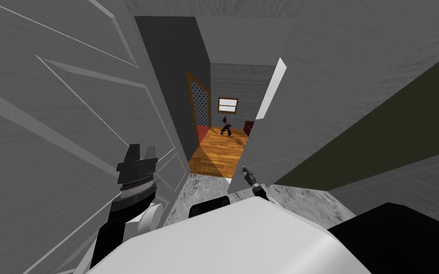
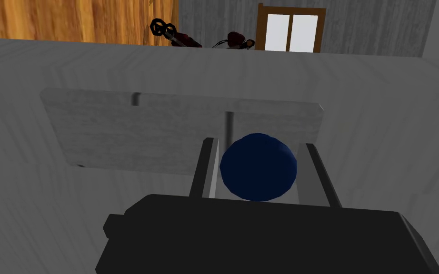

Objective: Pull the door open

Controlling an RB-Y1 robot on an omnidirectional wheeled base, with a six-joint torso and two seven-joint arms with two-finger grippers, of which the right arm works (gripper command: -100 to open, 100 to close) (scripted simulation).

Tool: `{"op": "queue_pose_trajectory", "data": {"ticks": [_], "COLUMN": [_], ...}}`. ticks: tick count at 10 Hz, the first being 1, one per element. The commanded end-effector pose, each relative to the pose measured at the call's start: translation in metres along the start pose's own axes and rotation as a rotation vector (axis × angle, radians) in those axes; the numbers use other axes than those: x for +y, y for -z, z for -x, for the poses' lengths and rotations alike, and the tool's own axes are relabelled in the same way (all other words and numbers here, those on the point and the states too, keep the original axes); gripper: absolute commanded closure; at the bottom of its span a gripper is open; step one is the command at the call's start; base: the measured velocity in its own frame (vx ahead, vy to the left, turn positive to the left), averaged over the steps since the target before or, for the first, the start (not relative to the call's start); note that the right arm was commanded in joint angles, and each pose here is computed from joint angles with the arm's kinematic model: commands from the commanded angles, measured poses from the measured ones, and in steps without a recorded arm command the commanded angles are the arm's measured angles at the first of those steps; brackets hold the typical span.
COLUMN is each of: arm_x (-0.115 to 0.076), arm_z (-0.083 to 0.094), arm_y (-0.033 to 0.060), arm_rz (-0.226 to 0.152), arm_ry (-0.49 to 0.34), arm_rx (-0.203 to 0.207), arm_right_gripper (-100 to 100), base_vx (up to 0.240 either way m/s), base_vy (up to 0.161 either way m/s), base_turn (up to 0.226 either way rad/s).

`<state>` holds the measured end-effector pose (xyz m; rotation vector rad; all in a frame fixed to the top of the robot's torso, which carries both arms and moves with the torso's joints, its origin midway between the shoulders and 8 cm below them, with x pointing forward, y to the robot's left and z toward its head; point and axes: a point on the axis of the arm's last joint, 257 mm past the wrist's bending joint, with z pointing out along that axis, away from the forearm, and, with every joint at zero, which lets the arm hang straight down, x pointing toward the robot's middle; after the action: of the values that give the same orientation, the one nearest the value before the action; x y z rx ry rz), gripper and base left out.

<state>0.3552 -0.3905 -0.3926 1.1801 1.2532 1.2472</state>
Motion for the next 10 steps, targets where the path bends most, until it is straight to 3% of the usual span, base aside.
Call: {"op": "queue_pose_trajectory", "data": {"ticks": [1, 3, 4, 5, 10], "arm_x": [0.000, 0.001, -0.002, -0.003, -0.001], "arm_z": [0.000, -0.001, -0.001, 0.000, 0.002], "arm_y": [0.0098, 0.0212, 0.0183, 0.0305, 0.0539], "arm_rz": [0.002, 0.002, -0.005, -0.006, -0.001], "arm_ry": [-0.001, -0.003, -0.003, -0.003, -0.003], "arm_rx": [0.018, 0.045, 0.038, 0.054, 0.087], "arm_right_gripper": [100, 100, 100, 100, 100], "base_vx": [-0.174, -0.159, -0.071, -0.170, -0.189], "base_vy": [-0.043, -0.037, -0.005, -0.066, -0.064], "base_turn": [0.071, 0.062, 0.001, 0.188, 0.150]}}
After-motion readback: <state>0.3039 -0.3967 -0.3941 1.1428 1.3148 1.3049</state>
